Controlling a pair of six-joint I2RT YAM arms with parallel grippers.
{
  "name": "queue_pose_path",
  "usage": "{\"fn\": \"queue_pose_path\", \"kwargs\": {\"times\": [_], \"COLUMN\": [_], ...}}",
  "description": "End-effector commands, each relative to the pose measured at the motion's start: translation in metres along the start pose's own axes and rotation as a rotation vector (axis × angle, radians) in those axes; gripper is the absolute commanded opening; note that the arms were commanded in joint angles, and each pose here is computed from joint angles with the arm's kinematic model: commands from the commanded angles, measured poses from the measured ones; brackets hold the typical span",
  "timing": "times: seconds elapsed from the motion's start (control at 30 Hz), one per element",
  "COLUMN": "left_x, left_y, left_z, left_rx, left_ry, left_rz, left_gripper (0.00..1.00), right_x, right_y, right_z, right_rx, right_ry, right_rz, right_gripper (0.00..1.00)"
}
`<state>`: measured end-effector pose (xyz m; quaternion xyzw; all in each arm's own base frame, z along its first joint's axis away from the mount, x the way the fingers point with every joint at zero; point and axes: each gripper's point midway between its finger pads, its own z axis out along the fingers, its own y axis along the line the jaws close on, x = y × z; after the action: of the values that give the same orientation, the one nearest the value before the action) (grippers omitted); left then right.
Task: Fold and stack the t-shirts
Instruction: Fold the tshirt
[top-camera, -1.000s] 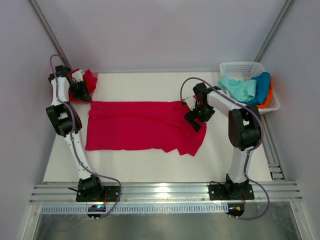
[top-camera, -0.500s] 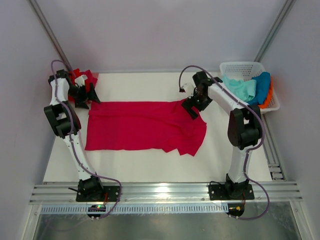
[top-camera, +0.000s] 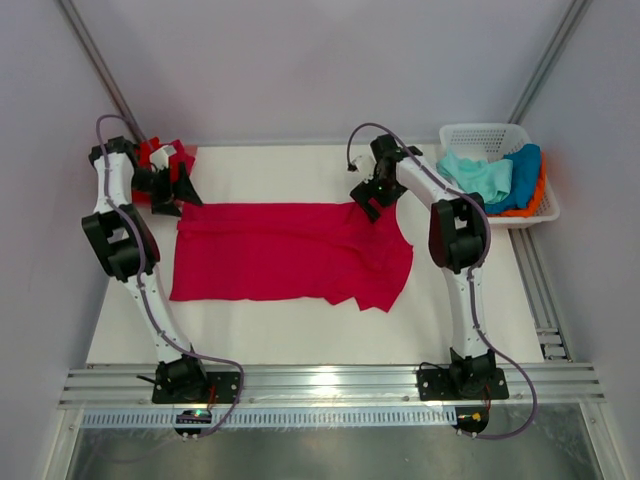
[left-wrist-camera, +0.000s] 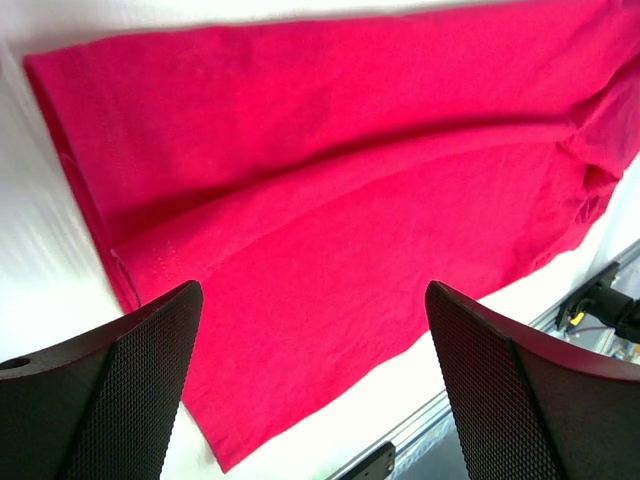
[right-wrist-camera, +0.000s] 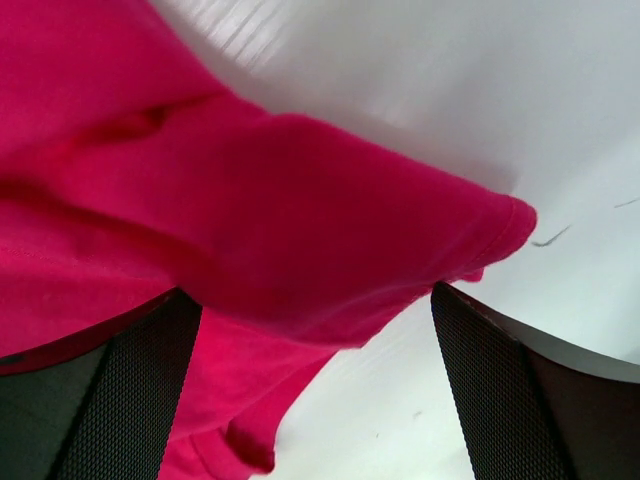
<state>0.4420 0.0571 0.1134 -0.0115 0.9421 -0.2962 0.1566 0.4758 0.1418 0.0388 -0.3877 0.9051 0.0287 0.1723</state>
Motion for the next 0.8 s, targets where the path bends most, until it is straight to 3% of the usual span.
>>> {"fn": "queue_pose_path", "kwargs": {"times": [0.0,0.2,0.5,0.77], "left_x": [0.014,-0.005,-0.017,-0.019], "left_y": [-0.018,-0.011,-0.034,-0.033], "left_z": [-0.008,0.023,0.078,0.078], "left_rx": [0.064,0.031,0.005,-0.043], "left_ry": [0.030,0.050,0.095,0.101], "left_rz": [-0.010,0.049,0.135,0.161], "left_gripper": [0.94,0.95,0.95,0.95], "right_x": [-0.036,-0.036,0.037,0.063], "right_y": [-0.024,-0.029,-0.039,-0.077], "right_z": [-0.007,0.005,0.002,-0.006], "right_rx": [0.115,0.171,0.325,0.441], "right_ry": [-0.086,-0.065,0.128,0.194], "right_rz": [0.024,0.043,0.038,0.045], "right_gripper": [0.99,0.99,0.99,1.00]}}
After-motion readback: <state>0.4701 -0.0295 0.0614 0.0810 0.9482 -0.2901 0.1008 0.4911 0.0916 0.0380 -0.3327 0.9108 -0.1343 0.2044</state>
